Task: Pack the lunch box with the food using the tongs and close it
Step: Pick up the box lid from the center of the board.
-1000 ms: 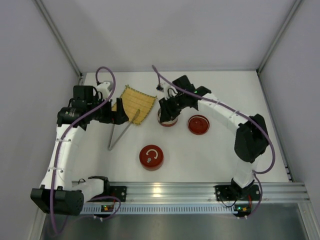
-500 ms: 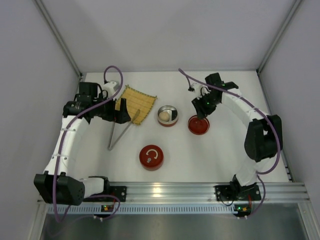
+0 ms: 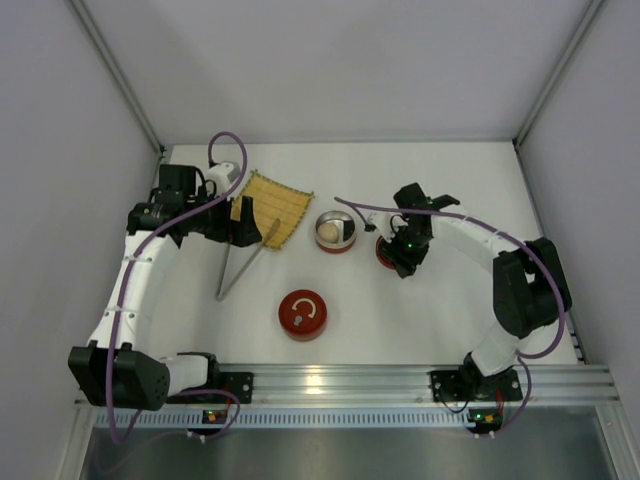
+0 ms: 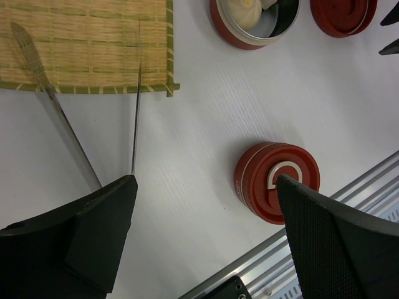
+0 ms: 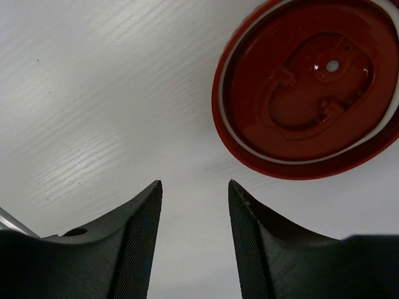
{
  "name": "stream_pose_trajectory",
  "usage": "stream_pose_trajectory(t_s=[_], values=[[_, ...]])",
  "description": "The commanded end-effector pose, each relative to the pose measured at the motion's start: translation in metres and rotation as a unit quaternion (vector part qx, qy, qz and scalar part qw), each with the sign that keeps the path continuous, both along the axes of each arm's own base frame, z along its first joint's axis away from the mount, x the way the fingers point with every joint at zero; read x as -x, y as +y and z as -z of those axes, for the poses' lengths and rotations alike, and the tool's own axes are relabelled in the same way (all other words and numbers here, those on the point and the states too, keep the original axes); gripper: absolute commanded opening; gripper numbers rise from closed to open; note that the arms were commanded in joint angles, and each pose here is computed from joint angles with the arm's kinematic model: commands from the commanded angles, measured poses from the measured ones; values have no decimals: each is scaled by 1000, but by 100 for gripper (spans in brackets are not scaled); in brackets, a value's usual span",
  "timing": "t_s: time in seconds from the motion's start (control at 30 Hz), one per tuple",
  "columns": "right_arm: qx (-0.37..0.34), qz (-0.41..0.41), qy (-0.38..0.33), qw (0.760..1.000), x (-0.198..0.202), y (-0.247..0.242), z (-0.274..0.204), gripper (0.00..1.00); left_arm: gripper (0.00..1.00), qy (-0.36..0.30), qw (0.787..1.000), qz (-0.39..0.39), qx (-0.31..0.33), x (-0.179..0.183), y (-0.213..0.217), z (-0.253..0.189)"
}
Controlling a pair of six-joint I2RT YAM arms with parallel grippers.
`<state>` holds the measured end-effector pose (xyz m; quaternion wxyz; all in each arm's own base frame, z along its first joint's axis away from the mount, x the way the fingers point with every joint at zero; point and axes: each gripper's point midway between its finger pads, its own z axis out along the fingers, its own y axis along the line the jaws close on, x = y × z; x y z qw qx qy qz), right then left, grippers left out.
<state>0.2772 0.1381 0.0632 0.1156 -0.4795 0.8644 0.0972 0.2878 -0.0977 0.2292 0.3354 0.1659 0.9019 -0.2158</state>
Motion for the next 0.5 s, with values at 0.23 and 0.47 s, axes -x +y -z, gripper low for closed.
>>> stream_pose_trajectory(t_s=[0.23, 0.47], values=[[5, -52, -98, 994, -41, 22, 0, 45, 98, -39, 999, 11, 3, -8, -2, -14], [20, -75, -84, 993, -38, 27, 18, 44, 98, -44, 999, 10, -2, -8, 0, -16]])
